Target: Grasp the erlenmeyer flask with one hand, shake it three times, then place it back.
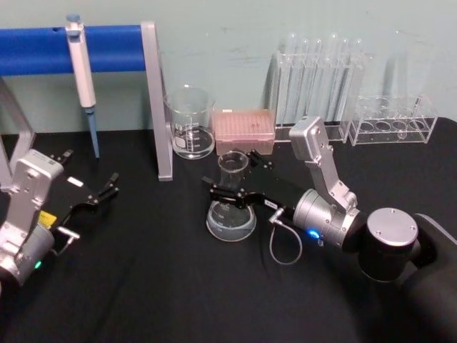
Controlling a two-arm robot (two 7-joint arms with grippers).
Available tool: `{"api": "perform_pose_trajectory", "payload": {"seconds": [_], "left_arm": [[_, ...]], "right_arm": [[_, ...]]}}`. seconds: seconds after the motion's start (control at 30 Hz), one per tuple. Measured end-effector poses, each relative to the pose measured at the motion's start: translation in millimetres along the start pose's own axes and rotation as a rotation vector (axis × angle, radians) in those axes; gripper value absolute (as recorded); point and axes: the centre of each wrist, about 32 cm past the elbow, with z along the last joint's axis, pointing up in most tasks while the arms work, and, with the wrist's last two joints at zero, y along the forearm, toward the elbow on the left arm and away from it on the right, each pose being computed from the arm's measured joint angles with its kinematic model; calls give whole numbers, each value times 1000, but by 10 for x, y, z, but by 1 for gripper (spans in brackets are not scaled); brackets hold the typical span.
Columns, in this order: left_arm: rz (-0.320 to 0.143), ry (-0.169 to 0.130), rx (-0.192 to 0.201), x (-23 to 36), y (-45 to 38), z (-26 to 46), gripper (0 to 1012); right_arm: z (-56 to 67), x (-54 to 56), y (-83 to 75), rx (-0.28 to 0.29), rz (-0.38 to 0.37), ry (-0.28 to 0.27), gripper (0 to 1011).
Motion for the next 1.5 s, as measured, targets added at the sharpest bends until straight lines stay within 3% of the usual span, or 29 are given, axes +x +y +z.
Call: {"api": "perform_pose_trajectory", "payload": {"seconds": [0.33,0.93,1.37,1.5], "left_arm": [[0,0,0,0,0,0,1001],[0,0,0,0,0,0,1001],[0,0,0,0,0,0,1001],[0,0,0,0,0,0,1001]], "right_arm": [[0,2,-2,0,-1,2,960],[0,3,-5,0,0,6,452],[2,1,-19,4,-3,9,447],[57,-7,-63,15,-12,10,447]]}}
